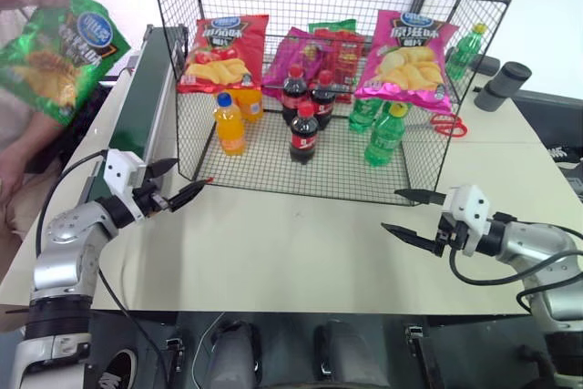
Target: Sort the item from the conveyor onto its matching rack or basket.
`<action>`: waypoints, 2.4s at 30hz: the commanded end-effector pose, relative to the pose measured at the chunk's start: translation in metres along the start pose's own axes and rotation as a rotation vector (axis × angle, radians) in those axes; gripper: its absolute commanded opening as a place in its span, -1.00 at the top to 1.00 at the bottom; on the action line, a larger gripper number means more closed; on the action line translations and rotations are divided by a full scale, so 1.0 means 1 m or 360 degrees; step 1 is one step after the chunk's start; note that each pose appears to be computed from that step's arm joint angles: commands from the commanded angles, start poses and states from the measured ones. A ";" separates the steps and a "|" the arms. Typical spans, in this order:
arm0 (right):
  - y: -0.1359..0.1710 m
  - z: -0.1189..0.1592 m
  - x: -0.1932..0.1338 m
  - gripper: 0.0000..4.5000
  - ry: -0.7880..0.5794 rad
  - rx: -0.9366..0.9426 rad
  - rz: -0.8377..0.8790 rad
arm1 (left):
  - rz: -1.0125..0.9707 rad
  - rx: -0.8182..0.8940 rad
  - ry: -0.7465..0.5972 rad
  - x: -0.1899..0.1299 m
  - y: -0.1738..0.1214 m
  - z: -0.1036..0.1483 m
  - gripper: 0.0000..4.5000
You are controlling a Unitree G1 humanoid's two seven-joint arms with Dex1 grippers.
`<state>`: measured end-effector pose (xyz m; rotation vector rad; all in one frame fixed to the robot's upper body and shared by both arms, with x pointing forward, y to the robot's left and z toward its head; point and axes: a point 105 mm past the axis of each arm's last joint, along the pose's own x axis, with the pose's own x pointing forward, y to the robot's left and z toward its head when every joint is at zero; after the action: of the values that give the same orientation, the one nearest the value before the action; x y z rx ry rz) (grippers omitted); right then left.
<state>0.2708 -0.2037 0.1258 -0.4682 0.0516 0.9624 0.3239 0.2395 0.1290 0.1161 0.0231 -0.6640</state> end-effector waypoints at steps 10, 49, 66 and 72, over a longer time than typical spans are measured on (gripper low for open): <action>-0.002 0.011 0.006 -0.60 -0.0046 -0.0089 0.0032 | -0.0064 0.0029 -0.0014 -0.004 -0.006 0.003 -1.00; 0.001 0.009 0.014 -0.60 -0.0058 -0.0111 0.0072 | -0.0092 0.0036 -0.0108 -0.019 -0.013 0.010 -1.00; 0.036 0.046 0.072 -0.99 -0.0337 0.0089 0.0447 | 0.0489 0.0713 0.0137 -0.085 0.023 0.015 -1.00; 0.045 0.062 0.088 -0.99 -0.0428 0.0111 0.0606 | 0.0778 0.1183 0.0302 -0.127 0.042 0.027 -1.00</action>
<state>0.2786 -0.0930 0.1370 -0.2667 -0.0340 1.3603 0.2526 0.3397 0.1490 0.7814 -0.0158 -0.2039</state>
